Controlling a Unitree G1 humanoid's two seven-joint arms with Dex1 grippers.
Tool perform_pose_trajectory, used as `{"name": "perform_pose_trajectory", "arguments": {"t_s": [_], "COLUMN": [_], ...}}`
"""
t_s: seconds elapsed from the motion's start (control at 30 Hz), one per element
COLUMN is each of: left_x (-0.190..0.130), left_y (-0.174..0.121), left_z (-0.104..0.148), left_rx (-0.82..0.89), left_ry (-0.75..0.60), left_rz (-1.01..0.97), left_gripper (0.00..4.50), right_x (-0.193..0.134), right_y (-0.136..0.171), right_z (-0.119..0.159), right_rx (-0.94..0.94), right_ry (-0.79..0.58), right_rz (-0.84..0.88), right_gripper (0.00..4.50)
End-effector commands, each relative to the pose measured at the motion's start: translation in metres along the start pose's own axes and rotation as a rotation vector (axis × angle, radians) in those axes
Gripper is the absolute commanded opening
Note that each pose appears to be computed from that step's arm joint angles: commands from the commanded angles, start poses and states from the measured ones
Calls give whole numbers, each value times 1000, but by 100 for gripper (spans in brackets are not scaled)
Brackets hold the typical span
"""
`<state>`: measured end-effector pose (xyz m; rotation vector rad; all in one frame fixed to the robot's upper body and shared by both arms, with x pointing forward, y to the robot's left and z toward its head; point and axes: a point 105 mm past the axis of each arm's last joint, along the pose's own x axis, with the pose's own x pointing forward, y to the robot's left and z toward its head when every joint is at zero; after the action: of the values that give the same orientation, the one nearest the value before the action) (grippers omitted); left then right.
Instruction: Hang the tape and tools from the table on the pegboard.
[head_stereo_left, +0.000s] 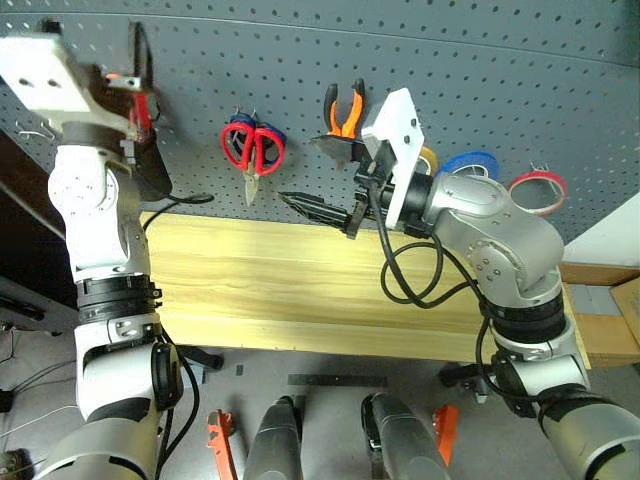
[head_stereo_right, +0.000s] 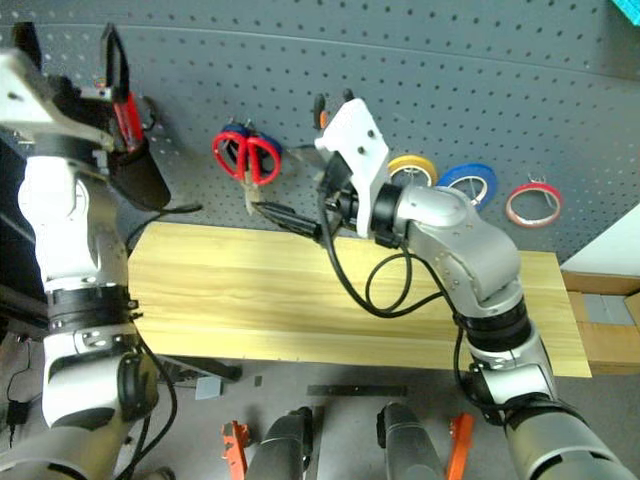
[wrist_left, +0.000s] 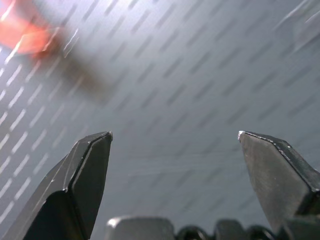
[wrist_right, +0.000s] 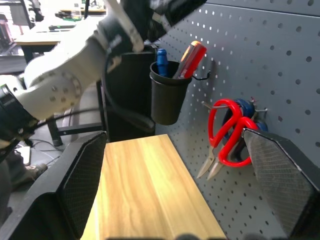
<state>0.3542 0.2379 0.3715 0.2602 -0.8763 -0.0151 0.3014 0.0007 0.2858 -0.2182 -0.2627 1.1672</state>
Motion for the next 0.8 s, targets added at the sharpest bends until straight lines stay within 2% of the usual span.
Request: {"name": "perform_pose_trajectory", "arguments": {"t_s": [0.03,0.1,0.23,0.37,0.4,0.5,0.63,0.73,0.8], "left_x": [-10,-25,-72,-111,-127,-156,-205,-220,-233], "left_y": [-40,-64,-112,-138,-142,-146,-133,-121,-108], "left_z": [8,4,-16,-27,-37,-54,-99,-117,-132], "left_rx": [-57,-107,-277,-341,-373,-390,-380,-381,-337], "left_ry": [51,115,339,472,544,652,865,913,950], "left_rz": [-191,-303,-545,-689,-700,-703,-579,-464,-376], "left_gripper": [435,435,435,435,435,435,435,435,435], "right_x": [-21,-29,-48,-61,-67,-78,-97,-112,-133], "right_y": [6,5,-2,-1,0,-1,-17,-35,-47], "right_z": [11,5,-24,-53,-66,-94,-134,-149,-170], "right_rx": [-17,7,42,89,100,116,127,138,120], "right_ry": [-45,-30,14,61,84,126,216,231,286], "right_rz": [9,-13,-134,-172,-192,-265,-456,-603,-720], "right_gripper": [450,450,450,450,450,450,450,450,450]}}
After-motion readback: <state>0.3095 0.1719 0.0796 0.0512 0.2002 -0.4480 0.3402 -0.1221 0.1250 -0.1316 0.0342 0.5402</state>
